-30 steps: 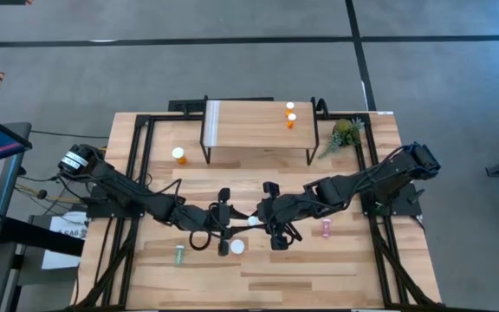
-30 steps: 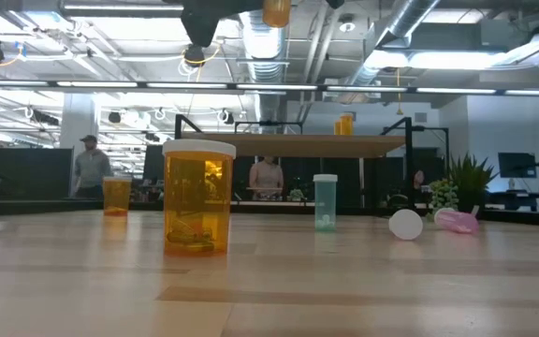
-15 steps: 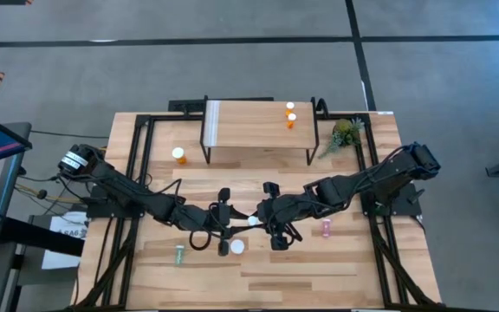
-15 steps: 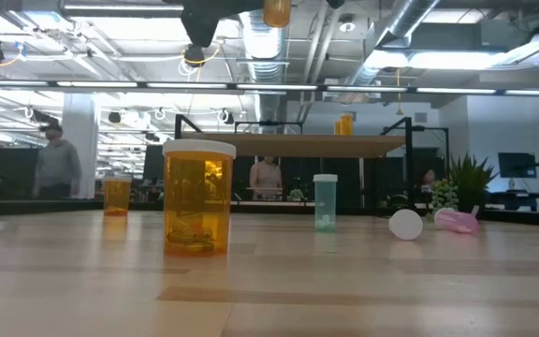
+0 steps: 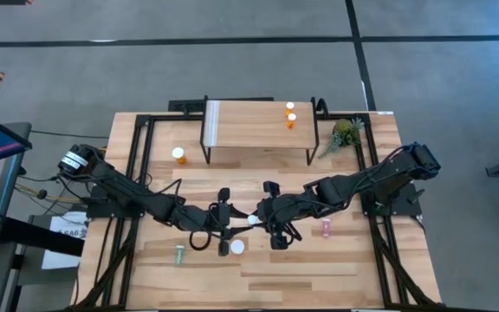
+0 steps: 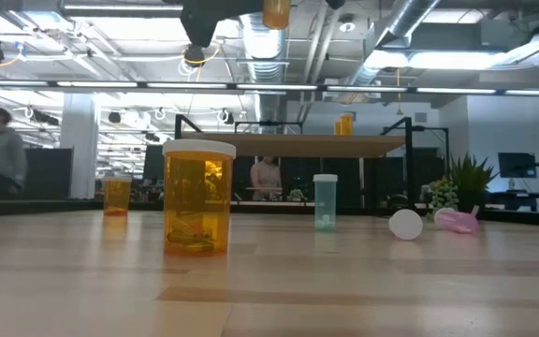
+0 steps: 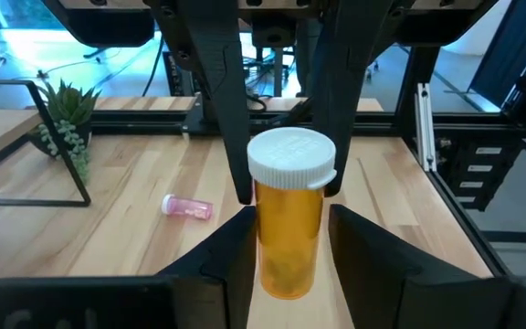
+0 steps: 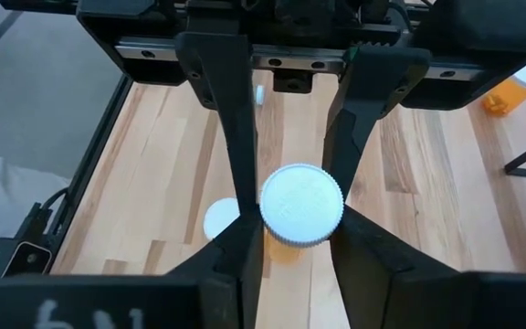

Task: Pick and place medicine bottles onto shelf by color
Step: Put the small orange pill bottle on the shelf aligned with the small orange pill bottles

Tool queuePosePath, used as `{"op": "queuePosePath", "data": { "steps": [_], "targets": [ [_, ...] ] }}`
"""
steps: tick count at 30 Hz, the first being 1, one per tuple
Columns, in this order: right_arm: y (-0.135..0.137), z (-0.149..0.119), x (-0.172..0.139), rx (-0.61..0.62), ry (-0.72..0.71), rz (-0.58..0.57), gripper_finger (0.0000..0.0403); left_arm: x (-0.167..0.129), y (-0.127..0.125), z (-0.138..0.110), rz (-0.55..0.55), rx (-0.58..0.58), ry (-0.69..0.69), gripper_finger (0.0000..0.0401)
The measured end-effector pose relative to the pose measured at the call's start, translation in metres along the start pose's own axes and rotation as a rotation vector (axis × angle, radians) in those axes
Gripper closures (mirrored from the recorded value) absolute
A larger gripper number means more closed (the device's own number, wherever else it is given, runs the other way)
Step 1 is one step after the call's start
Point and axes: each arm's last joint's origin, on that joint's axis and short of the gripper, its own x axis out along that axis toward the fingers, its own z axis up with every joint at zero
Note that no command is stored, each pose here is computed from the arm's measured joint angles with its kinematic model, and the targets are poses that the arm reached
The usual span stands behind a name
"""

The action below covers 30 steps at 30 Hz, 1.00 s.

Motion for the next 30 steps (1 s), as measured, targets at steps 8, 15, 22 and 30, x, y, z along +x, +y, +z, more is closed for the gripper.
{"op": "queuePosePath", "data": {
  "steps": [8, 15, 22, 30],
  "targets": [
    [0.0, 0.0, 0.0, 0.0, 0.003, -0.002, 0.0271, 0.0, 0.0, -0.001, 0.001, -0.009, 0.008, 0.0257],
    [0.0, -0.001, 0.0, -0.002, 0.011, -0.004, 0.027, 0.0, 0.001, -0.003, 0.04, -0.012, 0.022, 0.0233],
    [-0.001, -0.001, 0.0, -0.003, 0.015, -0.004, 0.0272, -0.001, 0.003, -0.005, 0.088, 0.004, 0.052, 0.0199],
    [-0.006, -0.004, 0.0, 0.013, 0.051, -0.023, 0.0271, -0.025, 0.003, 0.004, 0.187, 0.061, 0.081, 0.0179]
  ]
}}
